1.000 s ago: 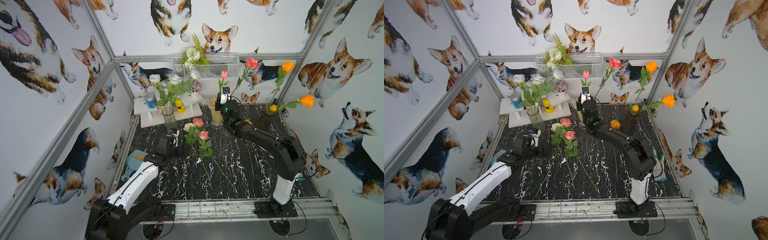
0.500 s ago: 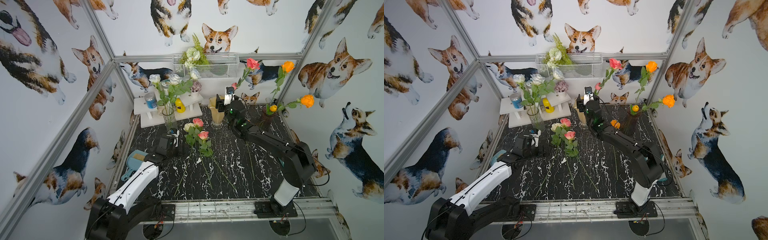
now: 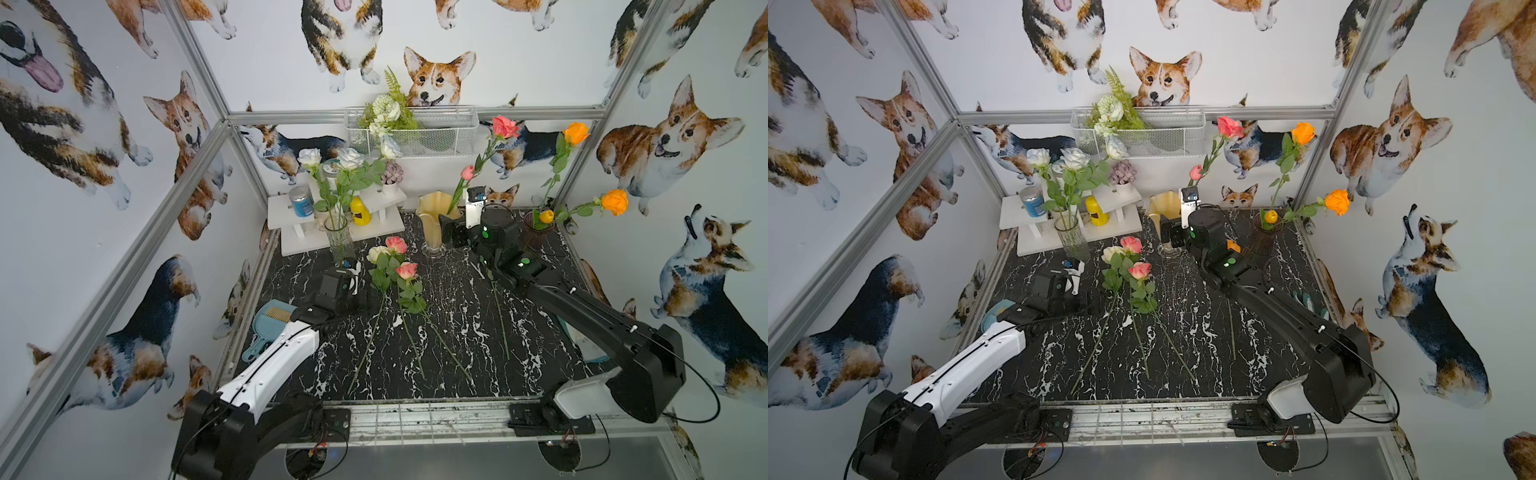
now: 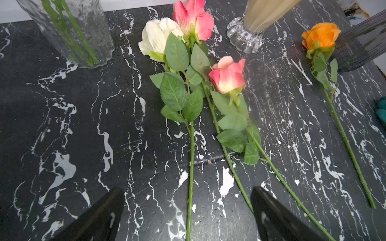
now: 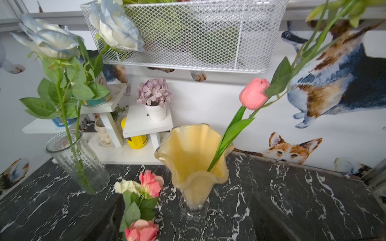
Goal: Arrange the flowers in different vases according to their variety
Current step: Insert the flower into the vase, then pick up the flower at the center of the board.
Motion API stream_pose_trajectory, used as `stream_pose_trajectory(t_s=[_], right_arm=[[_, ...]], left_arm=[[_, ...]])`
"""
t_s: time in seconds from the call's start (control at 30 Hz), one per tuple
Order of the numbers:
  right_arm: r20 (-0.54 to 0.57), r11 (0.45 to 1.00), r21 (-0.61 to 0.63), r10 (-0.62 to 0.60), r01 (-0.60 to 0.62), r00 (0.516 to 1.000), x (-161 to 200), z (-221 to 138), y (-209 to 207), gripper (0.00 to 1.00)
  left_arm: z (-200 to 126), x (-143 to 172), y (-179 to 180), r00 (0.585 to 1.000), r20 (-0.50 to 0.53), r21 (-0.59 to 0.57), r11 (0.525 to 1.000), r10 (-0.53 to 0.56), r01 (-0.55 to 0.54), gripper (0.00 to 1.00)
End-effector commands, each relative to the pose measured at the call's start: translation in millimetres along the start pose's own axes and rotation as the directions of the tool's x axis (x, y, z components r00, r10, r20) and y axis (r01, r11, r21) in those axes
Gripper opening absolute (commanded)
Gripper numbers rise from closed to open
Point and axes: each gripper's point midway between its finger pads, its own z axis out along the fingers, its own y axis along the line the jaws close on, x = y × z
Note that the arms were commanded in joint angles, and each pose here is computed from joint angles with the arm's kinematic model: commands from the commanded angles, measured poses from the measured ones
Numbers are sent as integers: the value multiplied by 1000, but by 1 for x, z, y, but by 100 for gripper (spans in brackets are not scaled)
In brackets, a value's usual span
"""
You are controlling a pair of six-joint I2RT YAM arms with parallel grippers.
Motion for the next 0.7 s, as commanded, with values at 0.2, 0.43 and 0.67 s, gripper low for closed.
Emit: stream_pose_trajectory(t_s=[0.2, 0.43, 0.67], right_arm=[[-371, 995, -46, 61, -85, 927, 87, -45, -22, 97], [-530, 995, 19, 93, -98, 843, 150, -72, -51, 96], [-648, 984, 97, 176, -148, 741, 204, -80, -83, 95]], left_arm=[[-1, -4, -5, 1000, 4, 19, 1000, 8, -8, 100], [-1, -4, -5, 1000, 3, 23, 1000, 11, -11, 100], [0, -3, -7, 1000, -5, 28, 1000, 13, -12, 100]])
